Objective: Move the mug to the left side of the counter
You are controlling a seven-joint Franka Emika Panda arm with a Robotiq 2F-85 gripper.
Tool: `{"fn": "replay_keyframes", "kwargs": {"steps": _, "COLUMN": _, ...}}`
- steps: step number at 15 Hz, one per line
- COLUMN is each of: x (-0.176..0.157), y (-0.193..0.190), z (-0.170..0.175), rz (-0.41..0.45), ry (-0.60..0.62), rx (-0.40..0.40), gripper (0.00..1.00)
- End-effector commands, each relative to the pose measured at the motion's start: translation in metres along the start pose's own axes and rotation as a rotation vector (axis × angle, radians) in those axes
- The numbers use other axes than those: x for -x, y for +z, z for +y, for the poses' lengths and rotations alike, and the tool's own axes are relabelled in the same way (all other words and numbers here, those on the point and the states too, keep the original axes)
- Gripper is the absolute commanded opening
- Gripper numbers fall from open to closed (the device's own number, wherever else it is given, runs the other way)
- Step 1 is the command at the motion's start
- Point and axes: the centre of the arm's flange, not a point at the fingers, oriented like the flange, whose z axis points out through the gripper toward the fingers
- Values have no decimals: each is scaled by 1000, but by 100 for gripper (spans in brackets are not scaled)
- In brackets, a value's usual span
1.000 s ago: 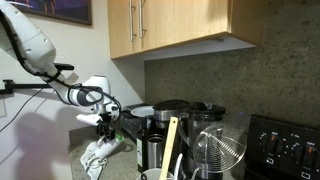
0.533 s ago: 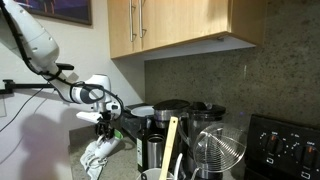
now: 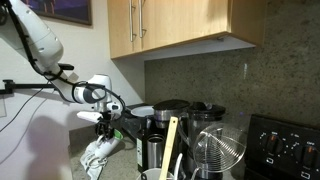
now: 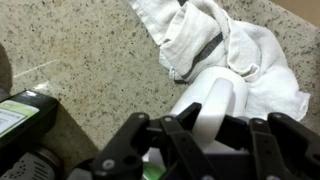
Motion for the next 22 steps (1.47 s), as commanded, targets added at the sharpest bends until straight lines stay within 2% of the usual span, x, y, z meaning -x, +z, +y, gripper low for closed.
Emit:
{"fn": "replay_keyframes", "kwargs": {"steps": 1, "x": -47, "y": 21, "z": -11, "rz": -13, "ry": 15, "rx": -15, "gripper": 1}}
{"fn": "replay_keyframes", "kwargs": {"steps": 7, "x": -57, "y": 12, "z": -5, "rz": -41, "ry": 19, "rx": -41, "gripper": 1}}
{"fn": "replay_keyframes", "kwargs": {"steps": 11, "x": -67, "y": 16, "z": 1, "rz": -64, "ry": 25, "rx": -89, "gripper": 1}}
{"fn": "replay_keyframes", "kwargs": {"steps": 18, "x": -83, "y": 30, "z": -4, "rz": -71, "ry": 41, "rx": -76, "gripper": 1}}
{"fn": "replay_keyframes", "kwargs": {"steps": 19, "x": -74, "y": 25, "z": 2, "rz": -40, "ry": 45, "rx": -63, "gripper": 1}}
{"fn": "replay_keyframes", "kwargs": {"steps": 22, "x": -79, "y": 30, "z": -2, "rz": -42, "ry": 43, "rx": -61, "gripper": 1}}
